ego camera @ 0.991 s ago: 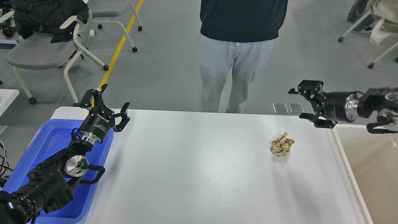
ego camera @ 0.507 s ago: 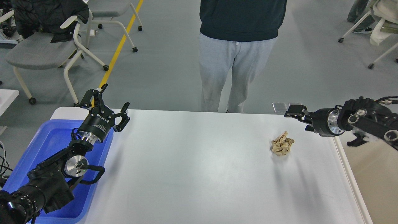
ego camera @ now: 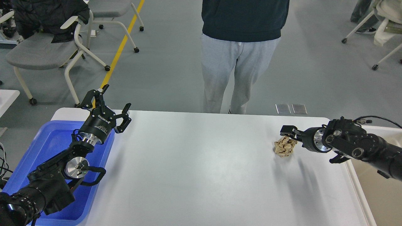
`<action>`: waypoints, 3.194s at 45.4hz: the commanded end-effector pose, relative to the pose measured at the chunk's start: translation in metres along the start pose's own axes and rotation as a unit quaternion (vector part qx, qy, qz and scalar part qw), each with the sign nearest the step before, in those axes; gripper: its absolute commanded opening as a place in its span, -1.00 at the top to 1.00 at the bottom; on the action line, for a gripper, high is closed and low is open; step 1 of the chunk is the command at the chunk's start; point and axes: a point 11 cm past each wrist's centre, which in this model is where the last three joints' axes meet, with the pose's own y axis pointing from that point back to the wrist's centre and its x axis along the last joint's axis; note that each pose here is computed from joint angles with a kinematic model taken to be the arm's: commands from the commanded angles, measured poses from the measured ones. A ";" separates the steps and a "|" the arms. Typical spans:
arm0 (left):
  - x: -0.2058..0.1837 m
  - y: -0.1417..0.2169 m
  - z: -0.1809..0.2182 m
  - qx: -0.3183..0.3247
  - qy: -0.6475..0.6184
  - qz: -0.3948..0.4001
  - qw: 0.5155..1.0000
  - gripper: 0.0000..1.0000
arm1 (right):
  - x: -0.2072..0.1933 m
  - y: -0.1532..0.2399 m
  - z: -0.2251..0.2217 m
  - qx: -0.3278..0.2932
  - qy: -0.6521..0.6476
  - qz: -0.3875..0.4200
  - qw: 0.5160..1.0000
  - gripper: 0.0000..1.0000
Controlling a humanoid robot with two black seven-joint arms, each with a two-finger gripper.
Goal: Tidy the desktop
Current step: 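Rotate the right gripper and lower it toward the tan crumpled piece, then close the right gripper on the tan crumpled piece, then lift the tan piece and carry it toward the beige bin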
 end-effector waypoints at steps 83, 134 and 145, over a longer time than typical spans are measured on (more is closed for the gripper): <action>0.000 0.000 0.000 0.000 -0.001 0.001 1.000 -1.00 | -0.044 -0.033 -0.013 0.014 -0.082 0.006 0.996 1.00; 0.000 0.000 0.000 0.000 0.000 0.000 1.000 -1.00 | 0.158 0.161 0.028 0.154 -0.204 0.044 0.966 1.00; 0.000 0.000 0.000 0.000 0.000 0.000 1.000 -1.00 | 0.191 0.198 0.049 0.142 -0.213 0.091 0.962 1.00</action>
